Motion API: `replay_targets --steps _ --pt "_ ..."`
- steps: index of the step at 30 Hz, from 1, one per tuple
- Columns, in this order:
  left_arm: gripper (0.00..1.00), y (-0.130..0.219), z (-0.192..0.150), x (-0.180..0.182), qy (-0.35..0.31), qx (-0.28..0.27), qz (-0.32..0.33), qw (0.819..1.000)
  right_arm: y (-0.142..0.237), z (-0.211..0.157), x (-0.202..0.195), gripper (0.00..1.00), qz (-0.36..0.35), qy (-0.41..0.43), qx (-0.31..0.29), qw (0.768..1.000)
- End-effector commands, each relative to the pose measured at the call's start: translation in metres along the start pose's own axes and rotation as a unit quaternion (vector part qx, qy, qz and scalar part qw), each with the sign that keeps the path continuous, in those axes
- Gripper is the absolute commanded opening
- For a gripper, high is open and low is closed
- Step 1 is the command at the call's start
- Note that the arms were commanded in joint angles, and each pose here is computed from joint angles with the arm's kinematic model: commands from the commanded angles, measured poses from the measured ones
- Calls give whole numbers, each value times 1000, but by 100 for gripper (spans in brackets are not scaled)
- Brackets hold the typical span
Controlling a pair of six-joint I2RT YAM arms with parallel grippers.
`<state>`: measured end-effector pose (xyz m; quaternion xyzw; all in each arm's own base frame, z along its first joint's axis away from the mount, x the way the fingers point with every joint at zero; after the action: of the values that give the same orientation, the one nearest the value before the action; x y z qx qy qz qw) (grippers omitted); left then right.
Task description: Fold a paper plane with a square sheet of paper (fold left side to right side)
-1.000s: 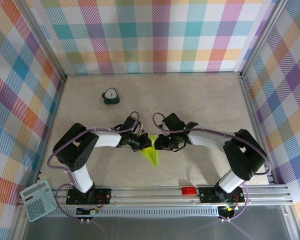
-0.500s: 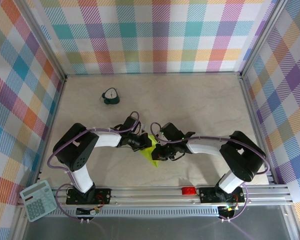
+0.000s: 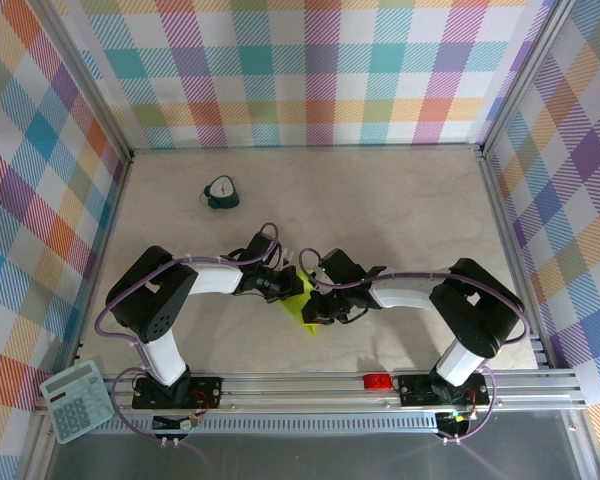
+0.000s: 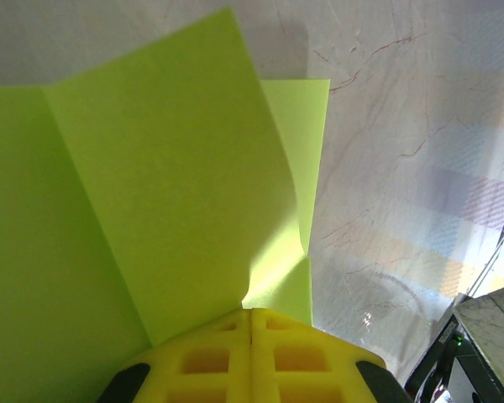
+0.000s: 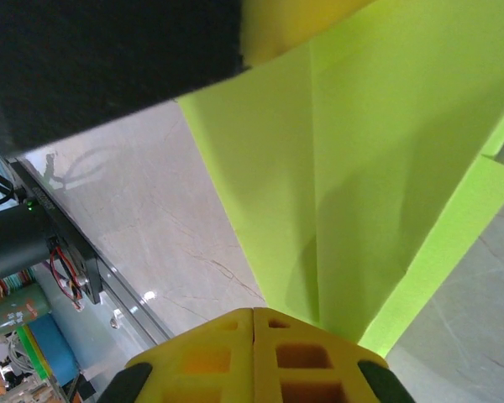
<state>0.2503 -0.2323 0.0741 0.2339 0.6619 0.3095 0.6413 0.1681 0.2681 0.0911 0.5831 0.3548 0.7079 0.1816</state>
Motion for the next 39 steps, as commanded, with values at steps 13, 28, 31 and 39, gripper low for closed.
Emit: replay_targets --steps 13,28,31,39 --pt "0 -8 -14 33 30 20 82 996 -6 -23 -16 1 -37 -18 31 999" --pt "0 -8 -14 34 31 19 83 996 -5 -32 -20 1 -48 -25 37 998" --pt "0 -9 -14 34 31 20 84 996 -5 -34 -21 1 -48 -26 39 998" --pt "0 -9 -14 34 31 19 85 996 -4 -38 -24 1 -52 -31 42 997"
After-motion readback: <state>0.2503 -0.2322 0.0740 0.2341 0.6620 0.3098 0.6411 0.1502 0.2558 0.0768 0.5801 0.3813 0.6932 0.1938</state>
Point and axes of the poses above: each hand's point on the last joint's axis, 136 mm out from that joint toward the fingers, its own y axis back along the fingers, its own x axis along the line the jaws close on, z = x × y, the point moved 8 cm from there along y, back along the fingers, and after that the axes turned 4 degrees about y, right-handed, at the moved point
